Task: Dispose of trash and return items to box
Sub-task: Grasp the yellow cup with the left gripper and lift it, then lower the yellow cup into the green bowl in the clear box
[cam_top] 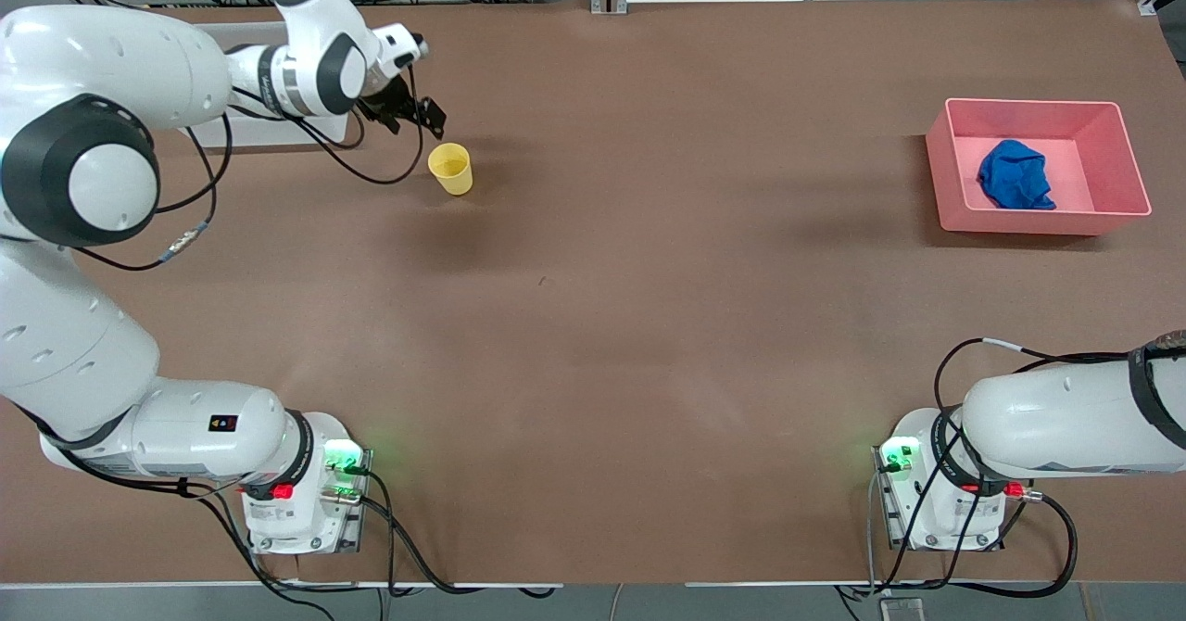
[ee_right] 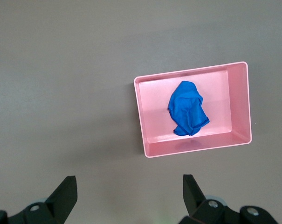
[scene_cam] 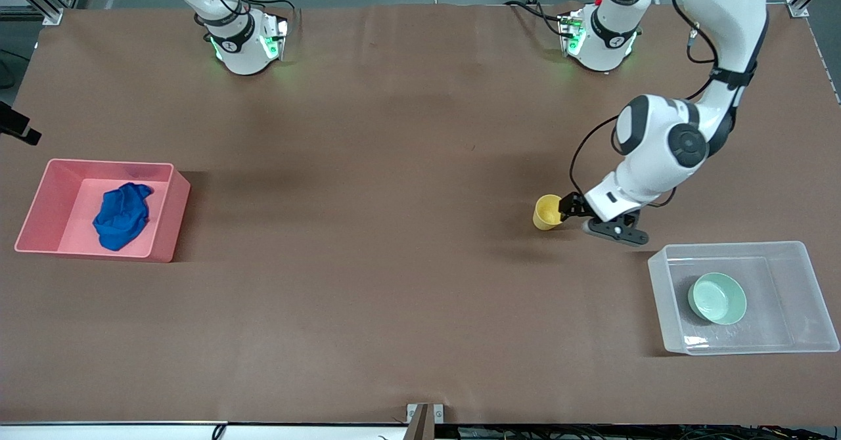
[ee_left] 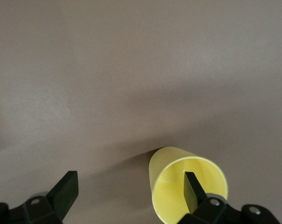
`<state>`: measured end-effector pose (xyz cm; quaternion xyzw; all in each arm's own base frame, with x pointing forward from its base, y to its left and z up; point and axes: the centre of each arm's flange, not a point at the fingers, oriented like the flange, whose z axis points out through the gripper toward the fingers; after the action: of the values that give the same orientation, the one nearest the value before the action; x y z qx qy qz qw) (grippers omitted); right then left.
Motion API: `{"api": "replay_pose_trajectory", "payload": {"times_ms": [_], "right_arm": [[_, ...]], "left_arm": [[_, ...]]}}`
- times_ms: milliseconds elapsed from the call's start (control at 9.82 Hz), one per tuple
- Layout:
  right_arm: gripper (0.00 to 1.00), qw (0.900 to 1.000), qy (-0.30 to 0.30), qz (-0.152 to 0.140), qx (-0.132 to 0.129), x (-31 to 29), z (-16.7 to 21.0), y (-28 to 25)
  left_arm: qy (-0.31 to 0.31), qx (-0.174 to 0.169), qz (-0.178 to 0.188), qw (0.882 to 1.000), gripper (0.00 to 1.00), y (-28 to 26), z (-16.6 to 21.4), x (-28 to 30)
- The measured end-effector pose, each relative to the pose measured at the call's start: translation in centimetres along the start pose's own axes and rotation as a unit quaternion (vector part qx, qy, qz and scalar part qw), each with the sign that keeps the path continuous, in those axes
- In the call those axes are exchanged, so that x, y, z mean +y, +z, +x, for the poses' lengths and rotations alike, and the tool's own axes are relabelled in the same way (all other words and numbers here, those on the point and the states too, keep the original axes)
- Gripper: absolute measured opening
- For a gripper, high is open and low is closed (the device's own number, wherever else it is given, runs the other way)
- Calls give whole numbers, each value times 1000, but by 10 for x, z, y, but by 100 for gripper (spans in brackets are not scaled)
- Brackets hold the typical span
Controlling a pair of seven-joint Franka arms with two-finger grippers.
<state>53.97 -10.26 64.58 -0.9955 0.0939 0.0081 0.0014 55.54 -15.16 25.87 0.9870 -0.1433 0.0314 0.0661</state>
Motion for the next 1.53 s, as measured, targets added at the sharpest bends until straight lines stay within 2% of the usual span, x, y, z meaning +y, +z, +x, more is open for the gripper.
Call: {"api": "replay_pose_trajectory", "payload": {"times_ms": [204,306,713,815,917,1019,1222,1426,1528], "right_arm": [[100,1000,0,0,0,0,0,0],[100,1000,0,0,0,0,0,0],[100,1000,0,0,-2,0,0,1],[100,1000,0,0,-2,0,0,1],[100,1000,0,0,-2,0,0,1],[100,1000,0,0,-3,0,0,1],[100,1000,0,0,-3,0,0,1],[100,1000,0,0,-4,0,-1,2],[100,1000,-1,0,-4,-1,-1,2]], "left_arm": [[20,-26,4,999,95,29,-9,5],[20,-26,1,999,89,38,-10,10],[16,-14,-3,1000,26,45,-7,20],[16,-8,-2,1000,12,40,-4,20],[15,2,0,1000,4,28,3,18],[12,4,4,1000,4,5,13,13],[1,-15,14,1000,4,-75,51,-19],[-5,4,39,999,4,-151,80,-100],[-18,13,56,998,4,-163,84,-147]]}}
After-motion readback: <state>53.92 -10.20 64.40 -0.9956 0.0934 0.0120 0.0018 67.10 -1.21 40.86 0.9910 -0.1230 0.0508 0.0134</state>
